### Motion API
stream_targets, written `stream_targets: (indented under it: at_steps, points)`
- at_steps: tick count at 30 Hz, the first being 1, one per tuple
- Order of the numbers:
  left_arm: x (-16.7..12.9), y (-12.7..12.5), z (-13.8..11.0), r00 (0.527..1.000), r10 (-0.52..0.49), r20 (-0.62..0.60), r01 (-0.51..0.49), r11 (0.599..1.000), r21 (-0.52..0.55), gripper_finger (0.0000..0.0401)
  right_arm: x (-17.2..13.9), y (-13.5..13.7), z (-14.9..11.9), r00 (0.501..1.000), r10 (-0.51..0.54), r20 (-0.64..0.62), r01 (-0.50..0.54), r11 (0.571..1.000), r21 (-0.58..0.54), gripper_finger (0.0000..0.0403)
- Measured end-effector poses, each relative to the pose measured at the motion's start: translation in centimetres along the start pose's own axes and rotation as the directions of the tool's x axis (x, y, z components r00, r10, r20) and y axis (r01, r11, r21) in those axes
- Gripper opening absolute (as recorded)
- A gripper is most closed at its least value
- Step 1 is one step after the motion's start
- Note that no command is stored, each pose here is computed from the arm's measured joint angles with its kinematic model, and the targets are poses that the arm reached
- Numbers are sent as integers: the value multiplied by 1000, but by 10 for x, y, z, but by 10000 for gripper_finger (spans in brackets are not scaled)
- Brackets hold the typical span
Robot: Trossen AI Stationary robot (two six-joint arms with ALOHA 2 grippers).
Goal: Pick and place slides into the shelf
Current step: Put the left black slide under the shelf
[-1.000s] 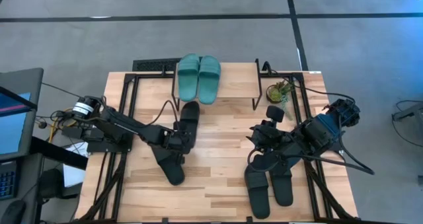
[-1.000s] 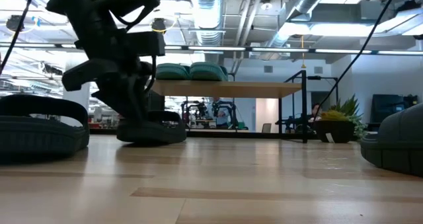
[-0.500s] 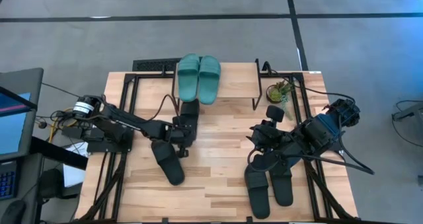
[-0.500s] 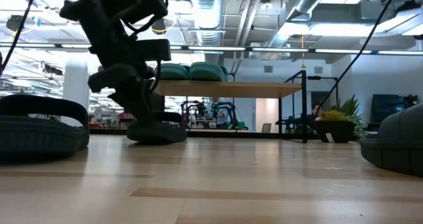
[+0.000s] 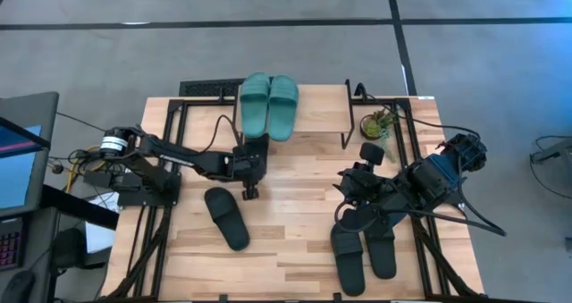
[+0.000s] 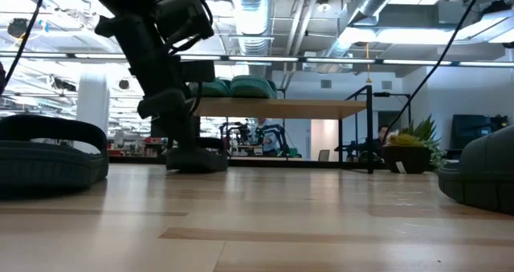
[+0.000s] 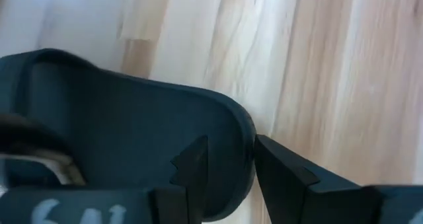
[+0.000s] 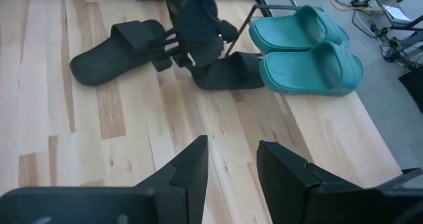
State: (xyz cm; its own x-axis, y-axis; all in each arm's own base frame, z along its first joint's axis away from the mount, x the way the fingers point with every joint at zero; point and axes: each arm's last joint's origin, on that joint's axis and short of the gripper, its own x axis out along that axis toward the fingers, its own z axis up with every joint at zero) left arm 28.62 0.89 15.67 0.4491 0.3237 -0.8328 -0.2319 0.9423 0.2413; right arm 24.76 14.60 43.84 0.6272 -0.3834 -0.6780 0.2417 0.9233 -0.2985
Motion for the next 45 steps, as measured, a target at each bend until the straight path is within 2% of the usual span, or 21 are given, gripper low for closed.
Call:
stream_targets:
  at_steps: [9, 23, 31, 34, 40, 45]
  points:
    - [29, -4, -2, 999, -10, -44, 10, 1000, 7, 112, 0, 0, 0, 1000, -1, -1, 1, 1000, 2, 118]
    - [23, -6, -2, 999, 38, -24, -38, 999, 29, 110, 0, 0, 0, 1000, 2, 1, -2, 1000, 0, 118]
    - [22, -6, -2, 999, 35, -26, -35, 999, 36, 45, 0, 0, 0, 1000, 2, 0, -2, 1000, 0, 118]
    - [20, -6, 3, 999, 38, -27, -36, 998, 59, 33, 0, 0, 0, 1000, 2, 0, -2, 1000, 6, 118]
    - [15, -3, 15, 995, 100, -7, -99, 990, 105, 50, 0, 0, 0, 1000, 2, 0, -2, 1000, 6, 118]
    - [15, 0, 15, 995, 101, -18, -98, 988, 116, 78, 0, 0, 0, 1000, 2, 0, -2, 1000, 6, 118]
